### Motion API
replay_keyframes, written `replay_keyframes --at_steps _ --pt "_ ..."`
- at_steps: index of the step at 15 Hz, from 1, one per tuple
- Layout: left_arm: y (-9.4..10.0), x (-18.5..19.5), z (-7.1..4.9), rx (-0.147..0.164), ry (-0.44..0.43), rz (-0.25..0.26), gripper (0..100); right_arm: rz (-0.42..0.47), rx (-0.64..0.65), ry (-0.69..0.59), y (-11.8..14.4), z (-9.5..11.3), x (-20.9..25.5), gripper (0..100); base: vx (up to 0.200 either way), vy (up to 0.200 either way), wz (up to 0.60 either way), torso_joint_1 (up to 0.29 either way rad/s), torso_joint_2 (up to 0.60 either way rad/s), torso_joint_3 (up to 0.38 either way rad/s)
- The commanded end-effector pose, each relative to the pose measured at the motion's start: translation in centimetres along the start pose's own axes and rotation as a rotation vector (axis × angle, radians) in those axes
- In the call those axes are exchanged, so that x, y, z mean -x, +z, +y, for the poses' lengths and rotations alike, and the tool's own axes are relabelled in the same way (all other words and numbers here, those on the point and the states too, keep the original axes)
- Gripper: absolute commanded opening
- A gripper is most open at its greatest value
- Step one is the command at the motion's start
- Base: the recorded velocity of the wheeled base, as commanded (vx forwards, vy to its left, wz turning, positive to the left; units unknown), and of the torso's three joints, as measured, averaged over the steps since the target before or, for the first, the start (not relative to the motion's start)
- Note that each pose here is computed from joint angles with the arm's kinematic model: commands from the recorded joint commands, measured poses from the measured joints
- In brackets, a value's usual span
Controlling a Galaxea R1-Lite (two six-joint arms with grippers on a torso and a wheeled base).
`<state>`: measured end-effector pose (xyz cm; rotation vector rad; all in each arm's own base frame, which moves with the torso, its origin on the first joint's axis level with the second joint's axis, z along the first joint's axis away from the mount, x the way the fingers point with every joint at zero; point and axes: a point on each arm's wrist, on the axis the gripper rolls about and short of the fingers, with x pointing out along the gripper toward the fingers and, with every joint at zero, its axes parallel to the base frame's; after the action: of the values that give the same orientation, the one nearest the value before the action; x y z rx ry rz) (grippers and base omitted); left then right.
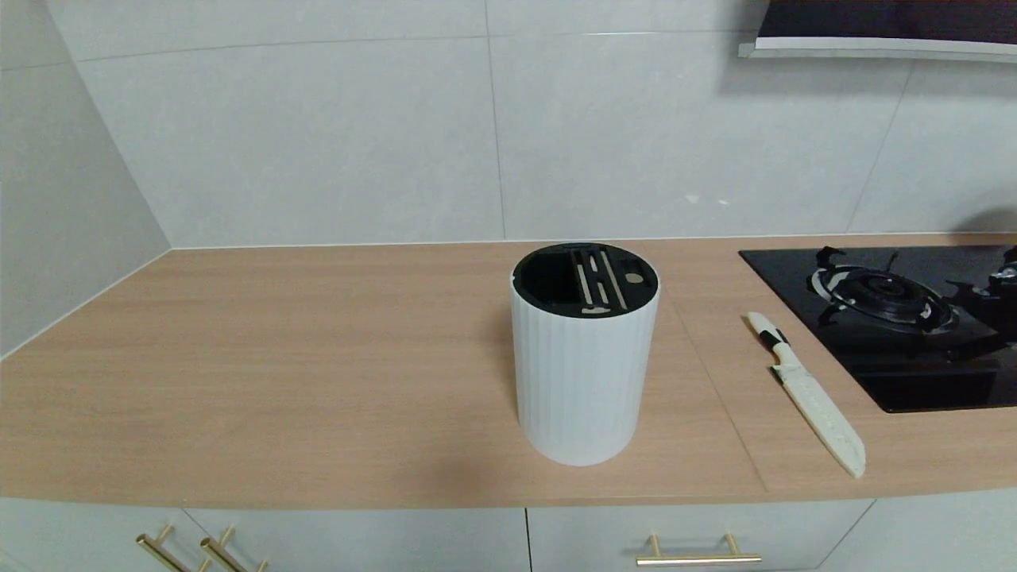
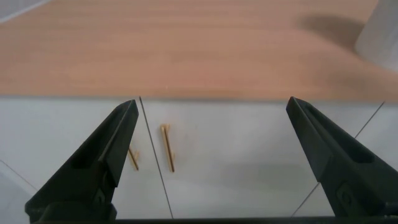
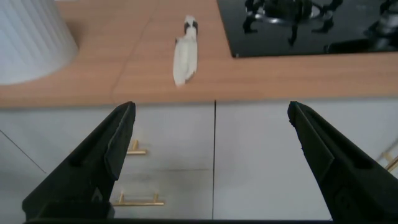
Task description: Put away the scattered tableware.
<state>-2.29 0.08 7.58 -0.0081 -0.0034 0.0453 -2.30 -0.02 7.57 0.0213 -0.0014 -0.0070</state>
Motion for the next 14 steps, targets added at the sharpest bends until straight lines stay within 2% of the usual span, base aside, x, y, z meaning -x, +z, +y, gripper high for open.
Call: replay_keyframes --at_steps 1,10,14 --pt "0.0 0.0 0.0 0.001 0.001 0.0 100 0.001 0.0 -0.002 0.0 0.0 -0.01 100 0.0 0.0 0.0 0.242 -0.52 -0.295" --pt "0.0 0.0 0.0 0.001 0.001 0.0 100 0.001 0.0 0.001 0.0 0.0 -0.01 100 0.0 0.0 0.0 0.265 -0.58 -0.311" --pt "0.0 0.0 0.0 0.001 0.001 0.0 100 0.001 0.0 0.001 0.0 0.0 -0.01 100 0.0 0.0 0.0 0.206 -0.42 -0.22"
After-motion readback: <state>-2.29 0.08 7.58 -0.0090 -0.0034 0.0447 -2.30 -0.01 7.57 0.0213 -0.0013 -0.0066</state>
